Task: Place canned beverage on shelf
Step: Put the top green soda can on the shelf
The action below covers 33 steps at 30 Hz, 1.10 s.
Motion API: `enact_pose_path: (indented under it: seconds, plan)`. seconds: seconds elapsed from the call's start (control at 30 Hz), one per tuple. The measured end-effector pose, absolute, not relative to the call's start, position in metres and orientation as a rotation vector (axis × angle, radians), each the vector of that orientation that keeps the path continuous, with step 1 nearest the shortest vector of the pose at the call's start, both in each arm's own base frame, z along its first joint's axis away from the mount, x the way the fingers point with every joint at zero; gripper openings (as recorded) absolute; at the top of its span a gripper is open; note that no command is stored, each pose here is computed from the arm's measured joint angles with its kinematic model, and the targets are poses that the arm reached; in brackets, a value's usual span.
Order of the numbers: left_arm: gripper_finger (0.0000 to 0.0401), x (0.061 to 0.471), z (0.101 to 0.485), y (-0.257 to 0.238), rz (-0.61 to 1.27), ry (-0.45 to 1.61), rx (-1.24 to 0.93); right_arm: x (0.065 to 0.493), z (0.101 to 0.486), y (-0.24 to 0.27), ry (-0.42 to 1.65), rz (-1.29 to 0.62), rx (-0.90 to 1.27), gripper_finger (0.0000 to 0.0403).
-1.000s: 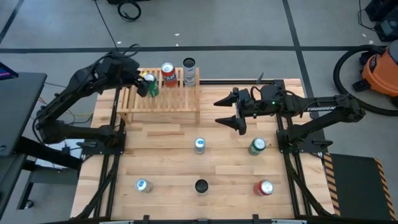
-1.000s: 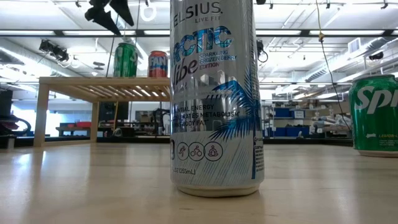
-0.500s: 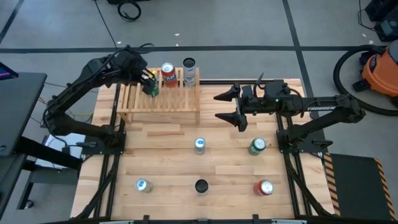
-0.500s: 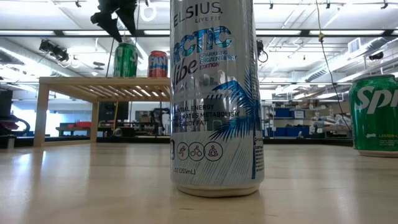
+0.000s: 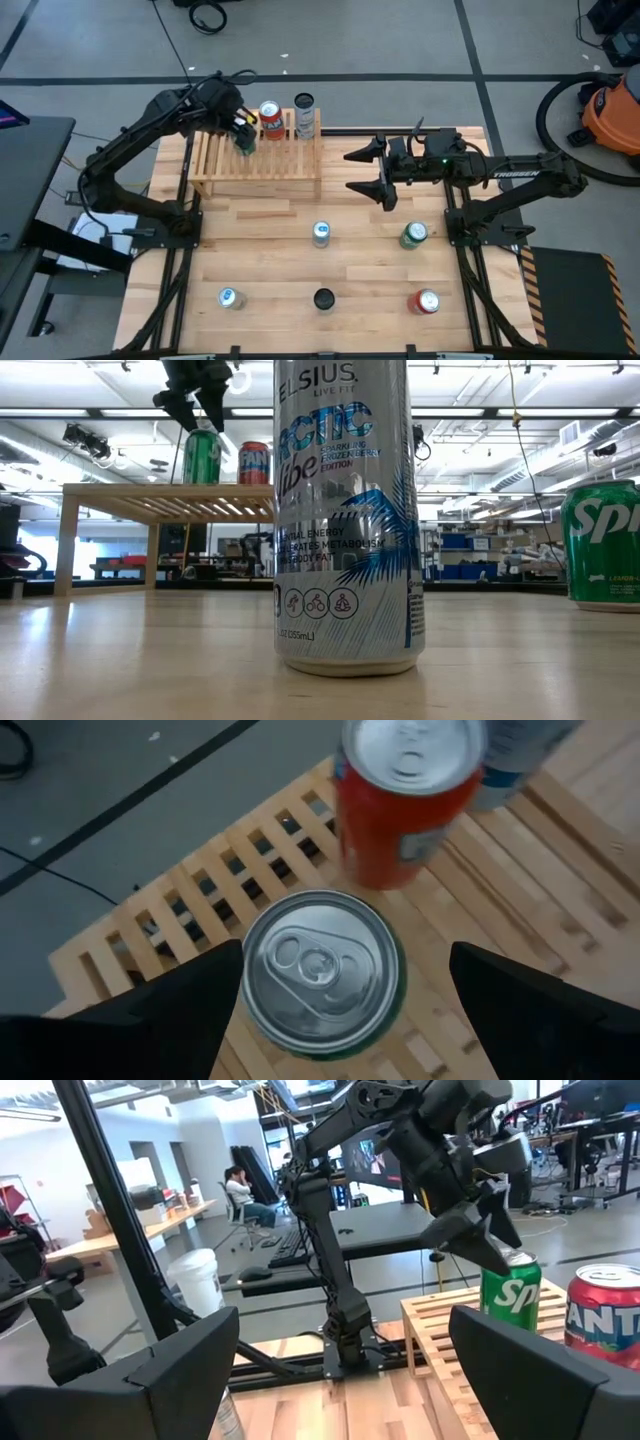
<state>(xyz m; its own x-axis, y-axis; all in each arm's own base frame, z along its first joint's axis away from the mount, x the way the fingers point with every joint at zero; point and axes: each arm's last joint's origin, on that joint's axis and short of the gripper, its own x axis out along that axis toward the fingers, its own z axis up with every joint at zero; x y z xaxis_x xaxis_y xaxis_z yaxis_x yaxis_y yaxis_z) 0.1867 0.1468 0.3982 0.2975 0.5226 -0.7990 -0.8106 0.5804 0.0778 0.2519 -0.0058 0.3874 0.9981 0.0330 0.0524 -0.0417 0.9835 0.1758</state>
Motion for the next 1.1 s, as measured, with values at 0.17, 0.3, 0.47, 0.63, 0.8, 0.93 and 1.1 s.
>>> enact_pose_path:
  seconds: [0.17,0.3,0.47,0.63,0.8,0.93,1.1]
  plan:
    - [0.0366,0.180,0.397,0.155,0.952,0.898,-0.397,0.252,0.387,-0.006,-0.041,0.043,0.178,0.0372]
    - [0.0366,0.181,0.397,0.153,0.936,0.902,-0.405,0.252,0.387,-0.006,-0.041,0.043,0.173,0.0372]
    - [0.0366,0.182,0.397,0.152,0.922,0.906,-0.389,0.252,0.387,-0.006,-0.043,0.032,0.125,0.0372]
    - [0.0366,0.182,0.397,0.152,0.923,0.906,-0.390,0.252,0.386,-0.006,-0.034,0.027,0.126,0.0372]
    - [0.0366,0.183,0.398,0.149,0.902,0.901,-0.389,0.252,0.385,-0.006,-0.024,0.023,0.126,0.0372]
    - [0.0366,0.187,0.399,0.143,0.870,0.895,-0.380,0.252,0.385,-0.006,-0.023,0.024,0.126,0.0372]
    - [0.0366,0.190,0.411,0.135,0.830,0.864,-0.367,0.252,0.385,-0.006,-0.023,0.023,0.126,0.0372]
